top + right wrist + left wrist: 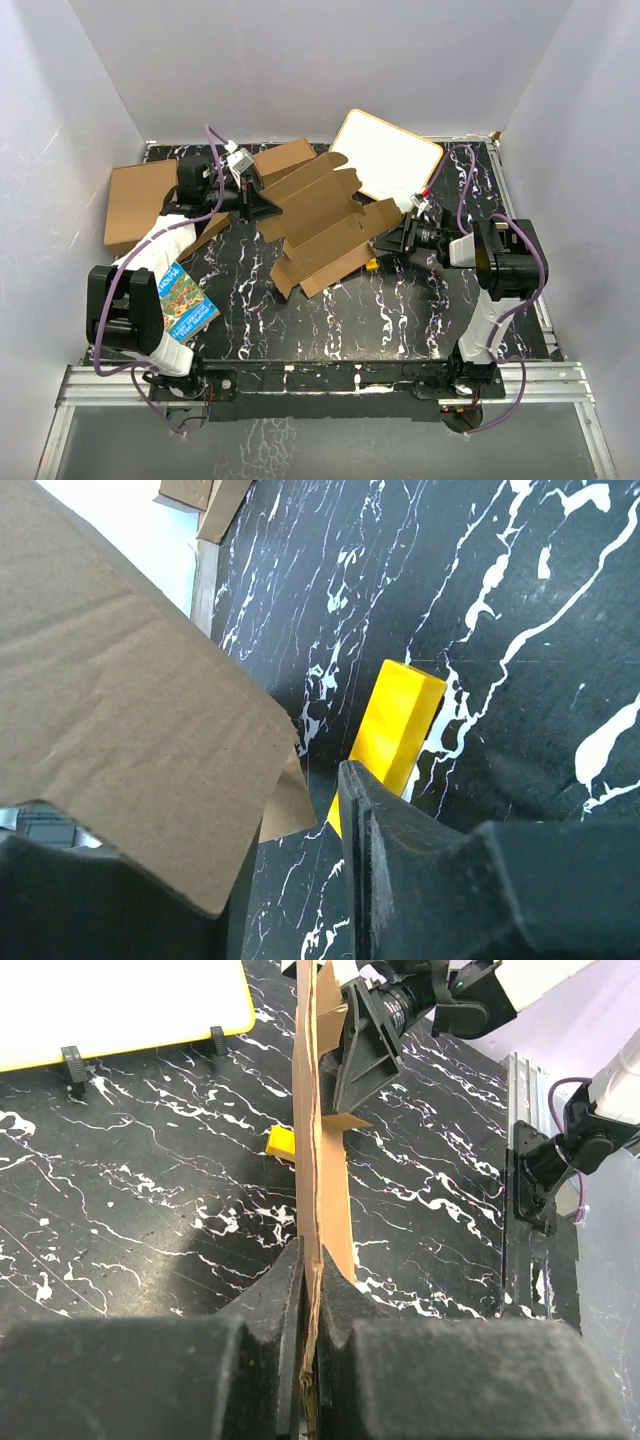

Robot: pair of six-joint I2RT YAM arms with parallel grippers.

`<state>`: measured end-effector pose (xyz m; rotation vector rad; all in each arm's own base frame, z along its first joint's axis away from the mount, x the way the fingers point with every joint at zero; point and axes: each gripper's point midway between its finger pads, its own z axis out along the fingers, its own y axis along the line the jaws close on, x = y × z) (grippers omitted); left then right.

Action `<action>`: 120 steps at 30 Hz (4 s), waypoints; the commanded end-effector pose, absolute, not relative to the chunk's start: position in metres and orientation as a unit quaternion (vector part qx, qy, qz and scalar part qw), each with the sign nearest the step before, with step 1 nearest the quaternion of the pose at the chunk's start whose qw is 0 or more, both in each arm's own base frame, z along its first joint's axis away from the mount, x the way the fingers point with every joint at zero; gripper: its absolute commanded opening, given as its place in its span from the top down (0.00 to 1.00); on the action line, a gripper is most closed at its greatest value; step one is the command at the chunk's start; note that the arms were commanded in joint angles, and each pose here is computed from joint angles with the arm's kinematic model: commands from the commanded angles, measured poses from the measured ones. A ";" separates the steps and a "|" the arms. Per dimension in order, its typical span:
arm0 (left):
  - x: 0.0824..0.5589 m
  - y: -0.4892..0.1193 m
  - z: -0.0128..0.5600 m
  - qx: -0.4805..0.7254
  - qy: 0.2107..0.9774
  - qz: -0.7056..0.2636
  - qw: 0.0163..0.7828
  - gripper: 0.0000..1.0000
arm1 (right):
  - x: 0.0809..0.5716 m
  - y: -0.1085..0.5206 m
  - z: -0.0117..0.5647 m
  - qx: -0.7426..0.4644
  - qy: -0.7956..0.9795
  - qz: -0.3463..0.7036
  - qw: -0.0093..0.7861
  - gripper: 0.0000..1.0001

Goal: Fold the paper box

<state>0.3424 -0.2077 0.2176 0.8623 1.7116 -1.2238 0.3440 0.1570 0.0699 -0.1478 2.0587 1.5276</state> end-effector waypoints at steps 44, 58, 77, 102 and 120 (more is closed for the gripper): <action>0.354 -0.205 0.207 0.245 0.709 -0.496 0.437 1.00 | 0.365 0.169 0.034 -0.102 0.844 0.424 0.311 0.62; 0.349 -0.202 0.207 0.254 0.713 -0.484 0.439 1.00 | 0.364 0.159 0.075 -0.170 0.817 0.416 0.363 0.52; 0.345 -0.205 0.210 0.257 0.705 -0.501 0.431 1.00 | 0.331 0.169 0.088 -0.218 0.786 0.469 0.338 0.76; 0.278 -0.266 0.223 0.178 0.731 -0.566 0.338 1.00 | 0.282 0.063 0.093 -0.418 0.765 0.258 0.417 0.81; 0.283 -0.278 0.183 0.176 0.758 -0.532 0.334 1.00 | 0.258 0.091 0.054 -0.586 0.685 0.202 0.383 0.83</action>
